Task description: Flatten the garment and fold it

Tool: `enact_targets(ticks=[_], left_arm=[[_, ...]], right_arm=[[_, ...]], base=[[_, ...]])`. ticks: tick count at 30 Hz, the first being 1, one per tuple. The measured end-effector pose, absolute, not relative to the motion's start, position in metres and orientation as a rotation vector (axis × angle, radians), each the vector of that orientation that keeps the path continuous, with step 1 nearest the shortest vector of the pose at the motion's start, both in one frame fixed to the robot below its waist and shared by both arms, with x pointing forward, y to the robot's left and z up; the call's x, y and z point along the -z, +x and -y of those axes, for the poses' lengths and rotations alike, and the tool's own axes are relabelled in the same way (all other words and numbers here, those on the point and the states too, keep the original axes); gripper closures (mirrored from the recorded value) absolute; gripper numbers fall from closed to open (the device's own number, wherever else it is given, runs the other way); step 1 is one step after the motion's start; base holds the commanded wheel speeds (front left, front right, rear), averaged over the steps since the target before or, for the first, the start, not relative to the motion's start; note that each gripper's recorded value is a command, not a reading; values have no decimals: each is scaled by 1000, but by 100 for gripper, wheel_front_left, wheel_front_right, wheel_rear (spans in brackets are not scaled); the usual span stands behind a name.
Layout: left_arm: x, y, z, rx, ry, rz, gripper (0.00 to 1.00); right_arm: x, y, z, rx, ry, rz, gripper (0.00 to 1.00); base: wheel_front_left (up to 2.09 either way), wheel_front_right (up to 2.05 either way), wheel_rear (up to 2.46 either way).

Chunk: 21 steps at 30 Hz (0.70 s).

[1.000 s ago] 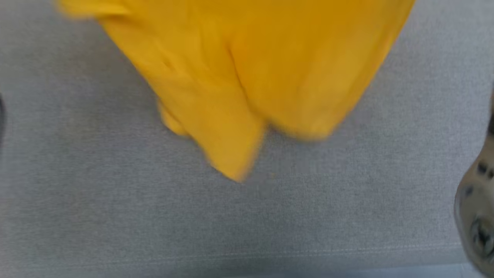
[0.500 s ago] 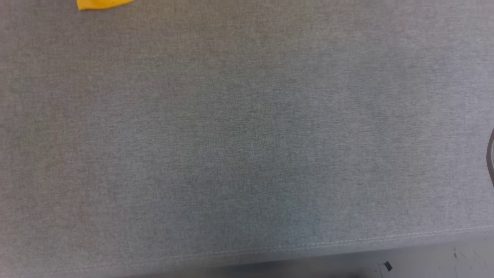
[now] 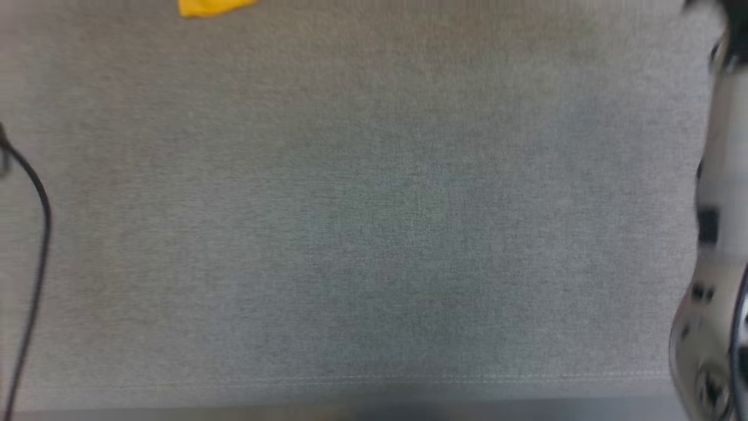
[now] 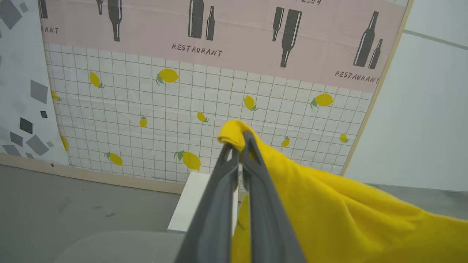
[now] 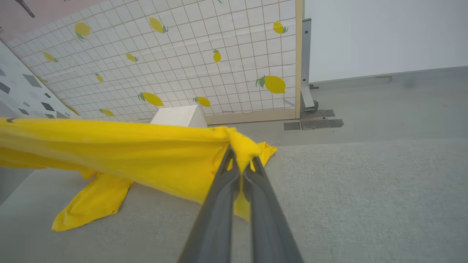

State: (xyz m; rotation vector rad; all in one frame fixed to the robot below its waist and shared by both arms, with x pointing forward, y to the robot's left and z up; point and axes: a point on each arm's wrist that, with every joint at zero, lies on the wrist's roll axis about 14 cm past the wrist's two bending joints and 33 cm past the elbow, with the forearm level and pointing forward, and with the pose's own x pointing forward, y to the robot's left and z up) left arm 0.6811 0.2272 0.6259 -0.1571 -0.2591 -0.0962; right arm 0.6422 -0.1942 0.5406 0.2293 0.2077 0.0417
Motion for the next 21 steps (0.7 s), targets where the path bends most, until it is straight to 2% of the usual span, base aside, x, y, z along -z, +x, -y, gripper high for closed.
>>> enact_targets(ticks=[3,8,14,21], left_arm=[[-610,656,-232,86,-177,229,100],[-573,593,-239,60,-198,148,100],[-508,493,-264,-77,-247,-9,100],[-429,378,-271,-190,-281,-285,100]], right_arm=[[-520,610,195,-48,239,-247,100],[-479,536,201,-52,244,-350,100],[-444,450,200,-47,291,-469,100],[-422,387,197,-41,307,-575,100]], base=[[0,0,0],[0,0,0],[0,0,0],[0,0,0]])
